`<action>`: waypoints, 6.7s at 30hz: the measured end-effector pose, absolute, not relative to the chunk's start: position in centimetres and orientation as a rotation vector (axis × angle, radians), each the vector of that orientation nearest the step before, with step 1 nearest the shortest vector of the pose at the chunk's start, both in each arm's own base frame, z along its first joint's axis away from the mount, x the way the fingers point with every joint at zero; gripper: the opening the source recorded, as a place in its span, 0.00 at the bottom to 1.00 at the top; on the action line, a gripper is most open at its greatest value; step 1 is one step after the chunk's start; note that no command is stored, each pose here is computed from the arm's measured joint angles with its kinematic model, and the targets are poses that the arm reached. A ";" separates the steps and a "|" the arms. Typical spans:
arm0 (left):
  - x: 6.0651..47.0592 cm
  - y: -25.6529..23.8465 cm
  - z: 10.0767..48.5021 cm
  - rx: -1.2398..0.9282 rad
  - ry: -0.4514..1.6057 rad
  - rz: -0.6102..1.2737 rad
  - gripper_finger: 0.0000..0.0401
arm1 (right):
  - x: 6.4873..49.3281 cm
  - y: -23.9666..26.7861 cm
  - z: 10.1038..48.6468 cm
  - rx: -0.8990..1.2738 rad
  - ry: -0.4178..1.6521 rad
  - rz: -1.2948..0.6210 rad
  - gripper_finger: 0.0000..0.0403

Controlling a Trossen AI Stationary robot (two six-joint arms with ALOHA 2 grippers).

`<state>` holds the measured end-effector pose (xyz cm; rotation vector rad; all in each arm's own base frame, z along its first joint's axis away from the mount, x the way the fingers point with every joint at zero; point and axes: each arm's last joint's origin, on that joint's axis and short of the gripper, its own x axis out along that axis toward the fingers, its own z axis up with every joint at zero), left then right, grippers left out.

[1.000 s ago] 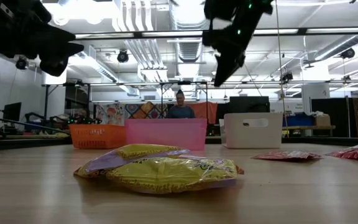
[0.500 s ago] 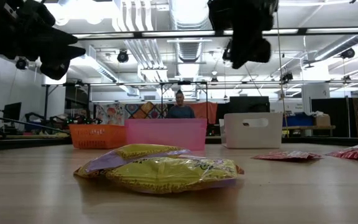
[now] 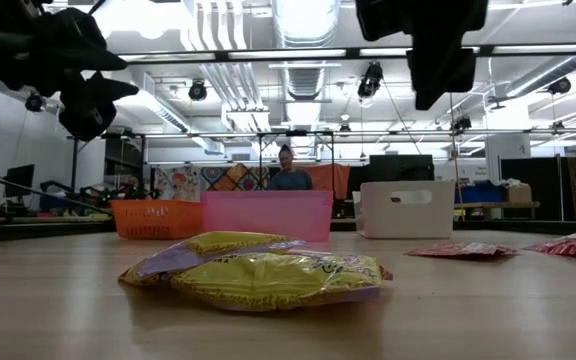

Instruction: Organize candy in baskets

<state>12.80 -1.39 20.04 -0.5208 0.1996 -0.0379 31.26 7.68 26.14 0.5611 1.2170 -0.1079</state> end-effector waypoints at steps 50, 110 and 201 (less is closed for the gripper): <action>14.3 -22.3 13.3 -0.336 1.427 0.262 0.50 | 29.4 7.8 22.2 0.355 1.253 -0.151 0.38; 17.9 -7.9 24.2 0.270 0.488 0.781 0.00 | 36.4 -5.5 28.9 0.051 0.091 -0.100 0.33; 12.0 -2.7 29.7 -0.044 0.183 0.815 0.25 | 54.6 -17.3 16.9 0.257 0.196 -0.365 0.12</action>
